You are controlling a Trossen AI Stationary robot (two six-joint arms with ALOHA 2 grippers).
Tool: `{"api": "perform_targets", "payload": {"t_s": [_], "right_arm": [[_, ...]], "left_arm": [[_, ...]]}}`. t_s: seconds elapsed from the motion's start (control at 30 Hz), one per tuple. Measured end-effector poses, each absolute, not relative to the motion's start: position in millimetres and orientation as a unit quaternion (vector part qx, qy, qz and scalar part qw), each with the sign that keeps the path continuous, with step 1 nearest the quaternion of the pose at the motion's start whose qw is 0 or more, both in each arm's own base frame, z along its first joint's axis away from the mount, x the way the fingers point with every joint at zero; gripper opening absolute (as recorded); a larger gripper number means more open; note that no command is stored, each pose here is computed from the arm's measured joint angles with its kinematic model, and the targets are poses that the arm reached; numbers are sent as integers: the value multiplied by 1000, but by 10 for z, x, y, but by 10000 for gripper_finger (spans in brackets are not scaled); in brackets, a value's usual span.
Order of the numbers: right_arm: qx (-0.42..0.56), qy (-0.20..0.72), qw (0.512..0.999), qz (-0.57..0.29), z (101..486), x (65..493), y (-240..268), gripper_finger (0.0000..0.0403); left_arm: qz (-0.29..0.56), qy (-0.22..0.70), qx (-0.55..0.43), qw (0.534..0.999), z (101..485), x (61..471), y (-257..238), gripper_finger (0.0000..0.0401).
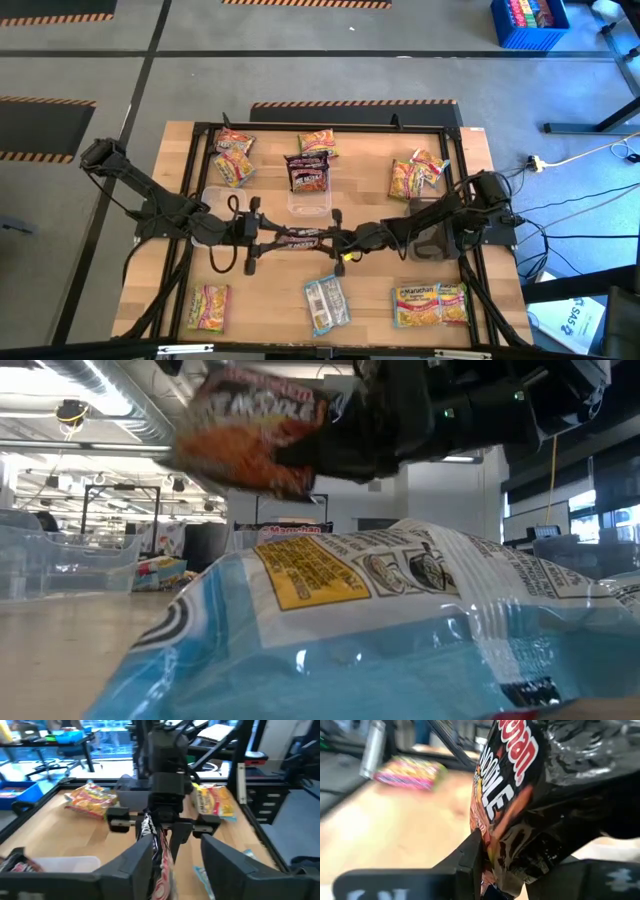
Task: Sort Maruchan noodles
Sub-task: Put the black noodle pack into the right transparent bin
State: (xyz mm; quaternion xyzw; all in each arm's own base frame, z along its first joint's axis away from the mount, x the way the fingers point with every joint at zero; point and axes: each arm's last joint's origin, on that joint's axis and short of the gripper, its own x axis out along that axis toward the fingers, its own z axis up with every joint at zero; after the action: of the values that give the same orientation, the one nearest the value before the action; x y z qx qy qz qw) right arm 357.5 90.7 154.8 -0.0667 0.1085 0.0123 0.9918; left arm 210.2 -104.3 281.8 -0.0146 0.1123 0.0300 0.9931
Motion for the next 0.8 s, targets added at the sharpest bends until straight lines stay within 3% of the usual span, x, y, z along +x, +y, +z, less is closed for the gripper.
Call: {"api": "perform_targets", "payload": {"t_s": [0.17, 0.33, 0.63, 0.8], "right_arm": [[-82, 135, 987, -13, 1510, 3558, 886, 83], [-85, 147, 985, -12, 1488, 3551, 885, 80], [-86, 150, 985, -12, 1482, 3549, 884, 80], [-88, 160, 983, -12, 1463, 3543, 882, 80]], "left_arm": [[64, 119, -25, 991, 2857, 2219, -930, 221], [60, 196, -46, 978, 2877, 2532, -780, 249], [74, 397, -34, 914, 2799, 3173, -625, 251], [30, 485, -68, 871, 2781, 3378, -621, 250]]}}
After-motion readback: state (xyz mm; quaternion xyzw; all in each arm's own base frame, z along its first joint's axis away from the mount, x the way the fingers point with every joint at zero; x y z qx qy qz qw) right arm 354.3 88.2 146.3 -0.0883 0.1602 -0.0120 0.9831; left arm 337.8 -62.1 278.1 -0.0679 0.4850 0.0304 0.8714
